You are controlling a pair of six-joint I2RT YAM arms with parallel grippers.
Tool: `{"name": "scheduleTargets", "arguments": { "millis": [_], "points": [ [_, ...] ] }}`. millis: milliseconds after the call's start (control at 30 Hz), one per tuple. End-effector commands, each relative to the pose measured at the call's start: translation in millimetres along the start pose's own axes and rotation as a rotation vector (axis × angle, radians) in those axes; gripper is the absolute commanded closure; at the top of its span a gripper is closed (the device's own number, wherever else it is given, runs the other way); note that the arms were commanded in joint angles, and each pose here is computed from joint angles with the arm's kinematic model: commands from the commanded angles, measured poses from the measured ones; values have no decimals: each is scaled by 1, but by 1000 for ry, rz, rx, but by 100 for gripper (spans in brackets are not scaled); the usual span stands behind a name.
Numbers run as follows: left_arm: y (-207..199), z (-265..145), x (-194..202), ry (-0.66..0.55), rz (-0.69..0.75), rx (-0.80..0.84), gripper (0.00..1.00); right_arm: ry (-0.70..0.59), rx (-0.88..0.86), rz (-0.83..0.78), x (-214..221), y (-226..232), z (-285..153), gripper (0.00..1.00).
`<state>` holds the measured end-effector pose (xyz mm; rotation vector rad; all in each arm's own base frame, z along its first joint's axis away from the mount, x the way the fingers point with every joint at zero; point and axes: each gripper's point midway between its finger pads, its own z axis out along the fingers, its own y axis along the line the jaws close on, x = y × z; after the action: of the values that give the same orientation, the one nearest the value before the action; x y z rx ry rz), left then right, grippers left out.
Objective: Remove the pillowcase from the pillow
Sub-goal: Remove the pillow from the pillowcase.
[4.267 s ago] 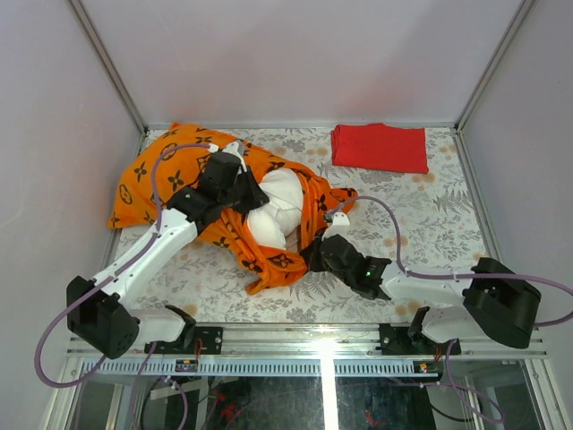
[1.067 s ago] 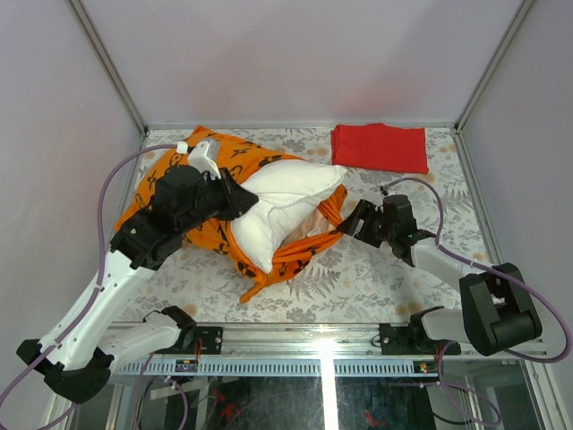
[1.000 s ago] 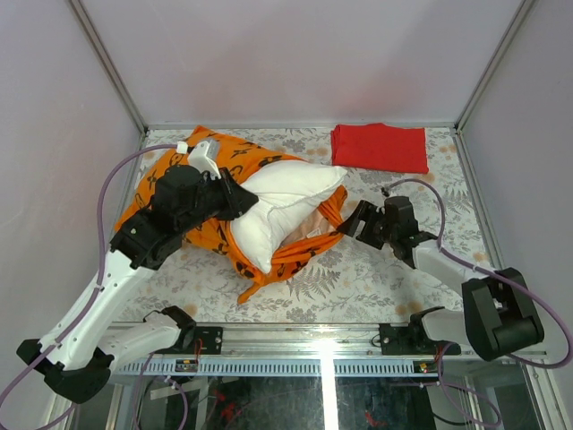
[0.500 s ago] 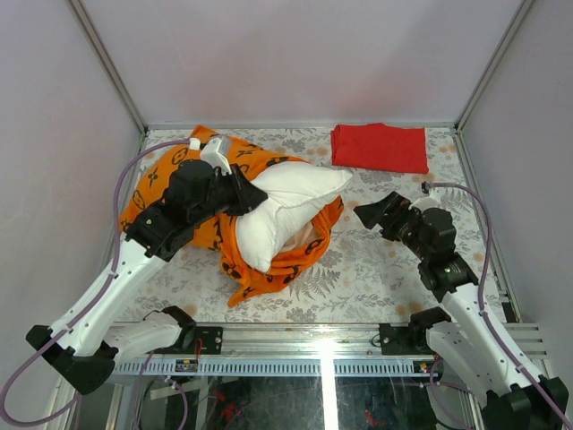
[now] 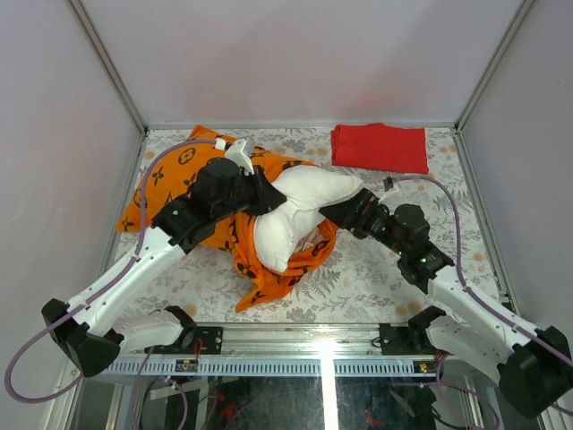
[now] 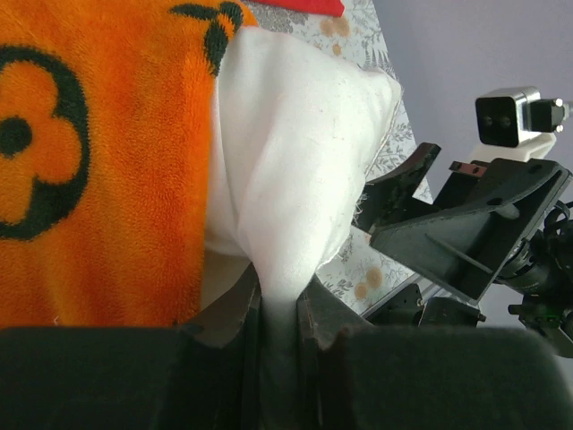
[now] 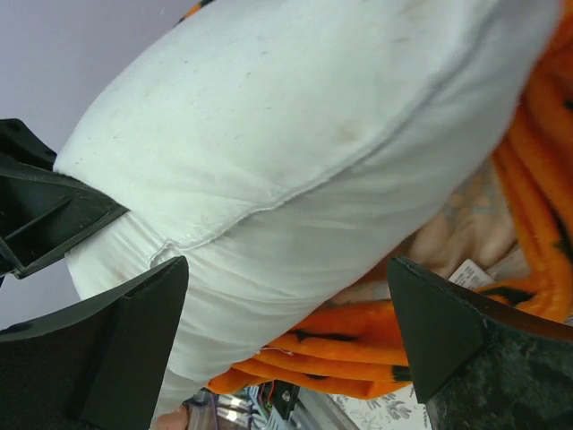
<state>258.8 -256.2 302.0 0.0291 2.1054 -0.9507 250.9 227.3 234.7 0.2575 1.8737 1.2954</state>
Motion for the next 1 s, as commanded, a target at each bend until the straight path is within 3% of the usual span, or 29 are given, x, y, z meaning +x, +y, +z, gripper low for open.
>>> {"name": "scheduleTargets", "arguments": {
  "millis": [0,367,667,967],
  "points": [
    [-46,-5,-43,-160,2,149,100,-56,-161,33,-15,49,13,1],
    [-54,12,-27,-113,6,168,100,-93,-190,73,-25,64,38,1],
    [-62,-1,-66,-220,42,110,100,-161,-84,174,-15,34,20,1],
    [-82,-2,-83,-241,60,155,100,-177,-22,275,-7,9,23,1]
  ]
}}
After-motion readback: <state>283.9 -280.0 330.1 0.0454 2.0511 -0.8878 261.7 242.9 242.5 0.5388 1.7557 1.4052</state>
